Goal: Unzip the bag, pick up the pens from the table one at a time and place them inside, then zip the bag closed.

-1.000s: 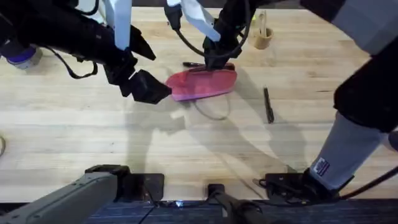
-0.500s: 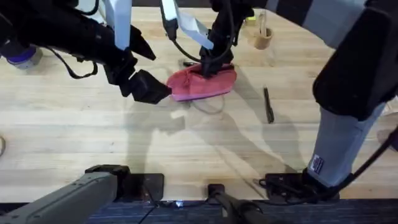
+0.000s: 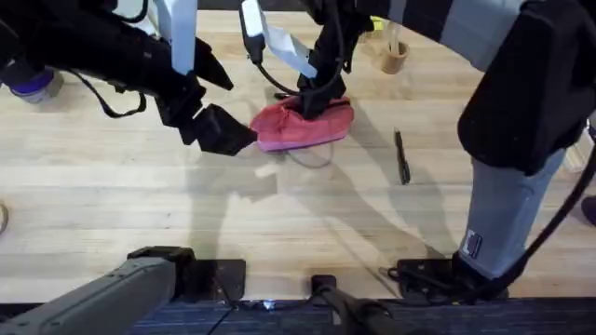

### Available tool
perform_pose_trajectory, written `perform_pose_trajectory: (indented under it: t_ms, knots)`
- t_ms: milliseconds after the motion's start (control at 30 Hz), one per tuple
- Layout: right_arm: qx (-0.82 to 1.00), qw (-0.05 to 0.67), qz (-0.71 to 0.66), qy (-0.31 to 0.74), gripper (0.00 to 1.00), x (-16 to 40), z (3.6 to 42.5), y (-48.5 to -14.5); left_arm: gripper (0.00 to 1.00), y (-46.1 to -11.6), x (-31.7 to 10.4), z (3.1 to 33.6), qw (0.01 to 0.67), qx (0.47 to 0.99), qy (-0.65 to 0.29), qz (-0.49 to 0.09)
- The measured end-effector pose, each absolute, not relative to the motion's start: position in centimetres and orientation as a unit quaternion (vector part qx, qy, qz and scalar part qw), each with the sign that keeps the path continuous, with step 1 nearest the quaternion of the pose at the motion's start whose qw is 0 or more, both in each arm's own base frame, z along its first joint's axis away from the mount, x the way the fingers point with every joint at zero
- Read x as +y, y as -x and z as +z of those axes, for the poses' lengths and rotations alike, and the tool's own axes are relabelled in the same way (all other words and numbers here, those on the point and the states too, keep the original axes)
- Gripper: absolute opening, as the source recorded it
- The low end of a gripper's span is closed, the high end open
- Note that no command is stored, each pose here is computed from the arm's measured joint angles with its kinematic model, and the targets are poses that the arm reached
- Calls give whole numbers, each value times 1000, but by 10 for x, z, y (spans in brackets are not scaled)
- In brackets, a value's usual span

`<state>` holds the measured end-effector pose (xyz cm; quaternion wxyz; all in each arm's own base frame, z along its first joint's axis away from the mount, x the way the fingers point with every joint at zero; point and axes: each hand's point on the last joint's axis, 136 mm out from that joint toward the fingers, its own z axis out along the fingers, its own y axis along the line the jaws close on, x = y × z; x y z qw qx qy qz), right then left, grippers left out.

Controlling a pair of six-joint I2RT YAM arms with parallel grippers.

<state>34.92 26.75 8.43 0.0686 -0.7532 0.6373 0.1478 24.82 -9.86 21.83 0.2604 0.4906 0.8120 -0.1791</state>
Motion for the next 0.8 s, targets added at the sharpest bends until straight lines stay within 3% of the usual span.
perform_pose_trajectory:
  t_ms: [100, 300, 333, 800]
  knots:
    - [637, 69, 148, 753, 30, 267, 84, -349, 993, -248, -99, 218, 260, 812, -491, -179]
    - [641, 59, 151, 750, 893, 266, 80, -347, 993, -248, -99, 218, 260, 812, -491, -179]
    - [641, 57, 152, 750, 964, 266, 79, -347, 993, -248, -99, 218, 260, 812, -491, -179]
    - [642, 54, 153, 749, 995, 266, 76, -346, 993, -248, -99, 218, 260, 812, -491, -179]
